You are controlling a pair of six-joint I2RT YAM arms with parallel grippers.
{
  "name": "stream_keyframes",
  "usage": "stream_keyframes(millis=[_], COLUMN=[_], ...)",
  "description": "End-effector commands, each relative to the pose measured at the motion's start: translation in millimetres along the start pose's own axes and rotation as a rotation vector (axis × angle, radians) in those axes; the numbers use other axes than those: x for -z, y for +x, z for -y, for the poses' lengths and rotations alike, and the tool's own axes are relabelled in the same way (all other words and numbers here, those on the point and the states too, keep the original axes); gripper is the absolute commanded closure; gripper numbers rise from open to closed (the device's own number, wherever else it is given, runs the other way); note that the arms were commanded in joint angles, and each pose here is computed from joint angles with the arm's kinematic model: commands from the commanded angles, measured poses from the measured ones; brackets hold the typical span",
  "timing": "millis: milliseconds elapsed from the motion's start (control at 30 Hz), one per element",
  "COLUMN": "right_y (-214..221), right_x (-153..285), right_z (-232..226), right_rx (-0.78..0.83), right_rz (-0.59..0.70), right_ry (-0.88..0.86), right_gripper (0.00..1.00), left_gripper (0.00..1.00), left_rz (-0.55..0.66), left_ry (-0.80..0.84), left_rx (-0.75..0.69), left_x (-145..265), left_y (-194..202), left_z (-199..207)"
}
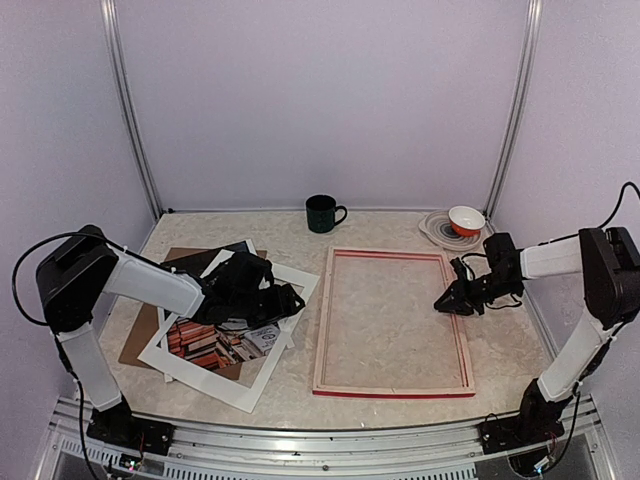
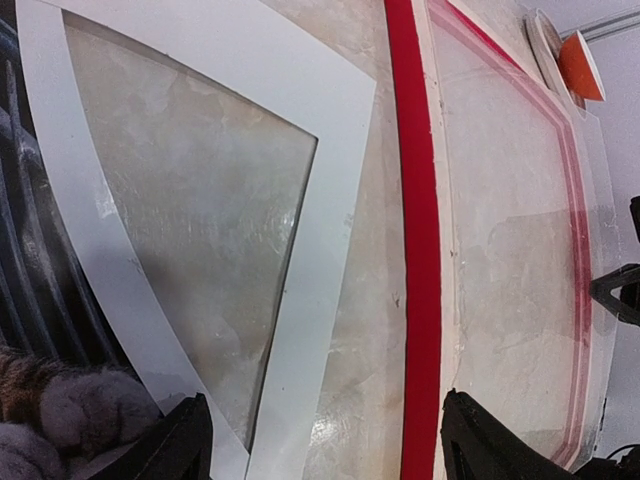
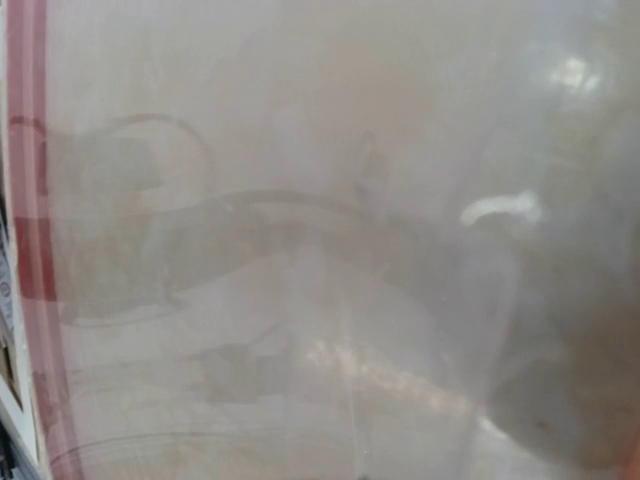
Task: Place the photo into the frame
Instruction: Move the glass panel to the frame body.
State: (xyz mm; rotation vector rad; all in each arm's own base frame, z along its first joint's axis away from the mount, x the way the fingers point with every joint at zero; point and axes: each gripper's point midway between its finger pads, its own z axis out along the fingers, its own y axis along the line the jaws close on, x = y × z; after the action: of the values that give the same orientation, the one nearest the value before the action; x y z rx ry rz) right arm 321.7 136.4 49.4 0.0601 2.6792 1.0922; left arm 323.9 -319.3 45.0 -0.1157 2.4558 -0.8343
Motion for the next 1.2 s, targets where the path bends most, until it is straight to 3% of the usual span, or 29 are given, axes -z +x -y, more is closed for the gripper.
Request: stream_keyframes(millis=[0, 1167], right_y=[-11.7, -10.5], right_x=[10.6, 15.2], right_z=[4.6, 5.4], right_rx=[0.014, 0.042], right_rz=[0.043, 0.048], right_ry=[0.036, 0.059], right_gripper=[0.84, 0.82], left_gripper=[0.22, 0.22], left_rz=[-0.022, -0.023], left_ry=[0.006, 0.007], left_rx=[-0.006, -0.001], left_x=[-5.0, -3.4], left_y=[7.2, 10.4], left_z=[0.4, -2.5])
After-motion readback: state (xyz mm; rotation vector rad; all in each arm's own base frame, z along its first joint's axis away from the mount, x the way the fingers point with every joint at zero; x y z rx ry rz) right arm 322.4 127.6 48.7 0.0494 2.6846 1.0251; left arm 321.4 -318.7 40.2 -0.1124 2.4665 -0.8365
